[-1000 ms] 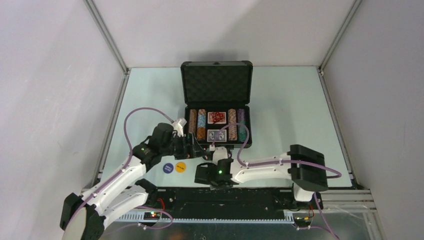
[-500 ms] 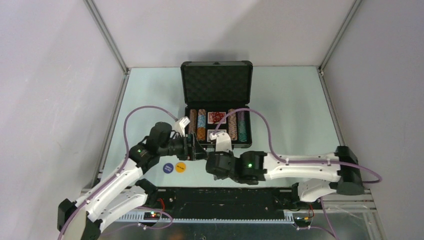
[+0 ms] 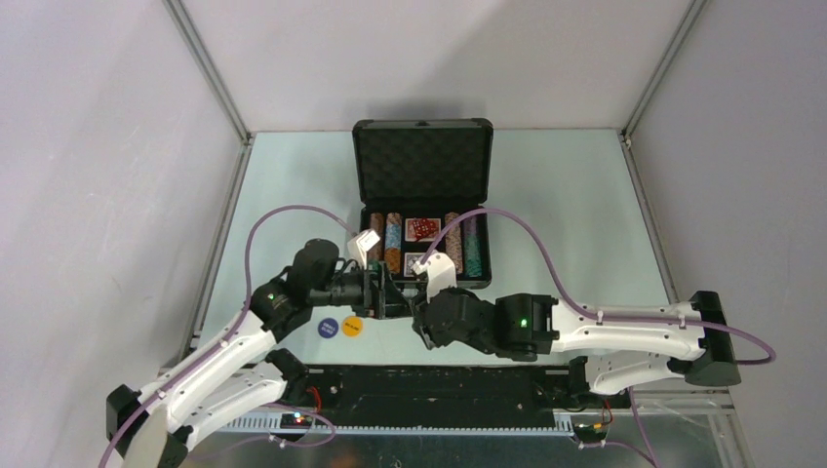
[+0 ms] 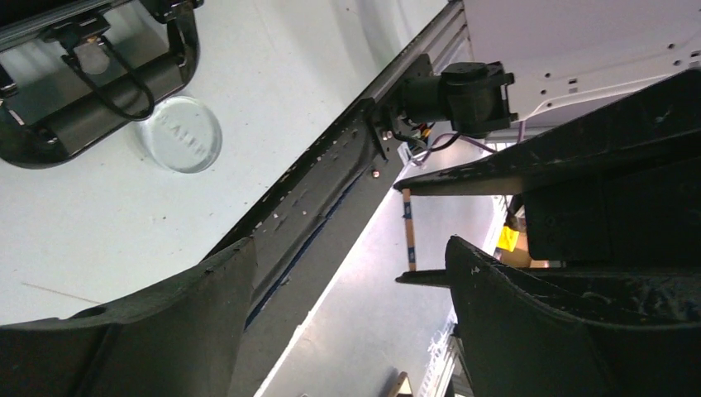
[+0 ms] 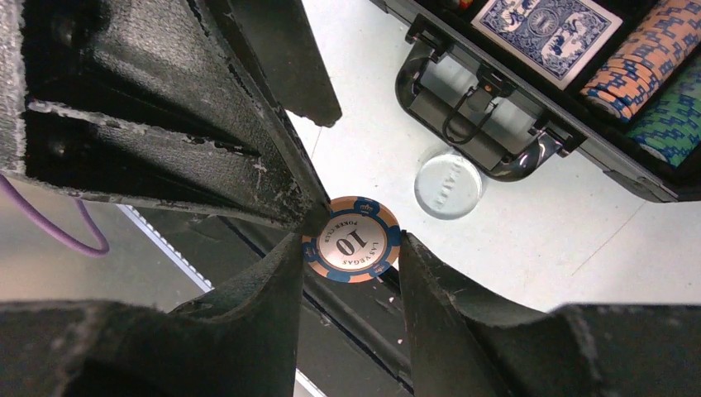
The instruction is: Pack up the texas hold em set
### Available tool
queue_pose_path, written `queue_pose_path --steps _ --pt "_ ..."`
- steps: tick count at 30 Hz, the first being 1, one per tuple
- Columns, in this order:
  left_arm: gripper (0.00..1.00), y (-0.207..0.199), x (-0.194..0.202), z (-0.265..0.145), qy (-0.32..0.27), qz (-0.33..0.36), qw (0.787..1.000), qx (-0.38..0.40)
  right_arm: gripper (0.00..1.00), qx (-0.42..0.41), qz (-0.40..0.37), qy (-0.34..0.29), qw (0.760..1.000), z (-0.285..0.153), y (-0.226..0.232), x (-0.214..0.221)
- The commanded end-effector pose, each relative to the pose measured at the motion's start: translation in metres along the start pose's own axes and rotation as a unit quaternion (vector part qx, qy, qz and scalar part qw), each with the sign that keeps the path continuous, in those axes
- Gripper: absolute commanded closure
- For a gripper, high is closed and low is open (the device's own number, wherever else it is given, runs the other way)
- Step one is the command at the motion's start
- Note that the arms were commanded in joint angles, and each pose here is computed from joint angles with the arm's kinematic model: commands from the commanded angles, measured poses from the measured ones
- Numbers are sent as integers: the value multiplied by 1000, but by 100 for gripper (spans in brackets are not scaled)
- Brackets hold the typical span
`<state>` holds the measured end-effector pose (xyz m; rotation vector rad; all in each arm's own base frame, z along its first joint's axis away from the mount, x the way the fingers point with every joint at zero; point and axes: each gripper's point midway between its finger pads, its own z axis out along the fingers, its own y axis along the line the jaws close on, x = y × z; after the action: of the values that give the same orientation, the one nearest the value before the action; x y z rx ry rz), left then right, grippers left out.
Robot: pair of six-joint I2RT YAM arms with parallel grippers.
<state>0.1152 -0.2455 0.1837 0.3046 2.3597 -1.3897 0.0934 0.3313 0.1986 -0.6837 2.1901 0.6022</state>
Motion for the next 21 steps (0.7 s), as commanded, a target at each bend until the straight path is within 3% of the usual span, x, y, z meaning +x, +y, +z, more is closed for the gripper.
queue_pose_path --steps 1,10,21 --pt "11 -29 -9 -4 -11 9 999 45 60 -31 -9 -25 999 -8 10 -13" --pt "15 -40 -3 0 0 11 998 70 61 -34 -10 -36 999 -11 10 -19" --pt "31 -44 12 7 34 27 996 77 61 -27 -15 -50 998 -18 6 -23"
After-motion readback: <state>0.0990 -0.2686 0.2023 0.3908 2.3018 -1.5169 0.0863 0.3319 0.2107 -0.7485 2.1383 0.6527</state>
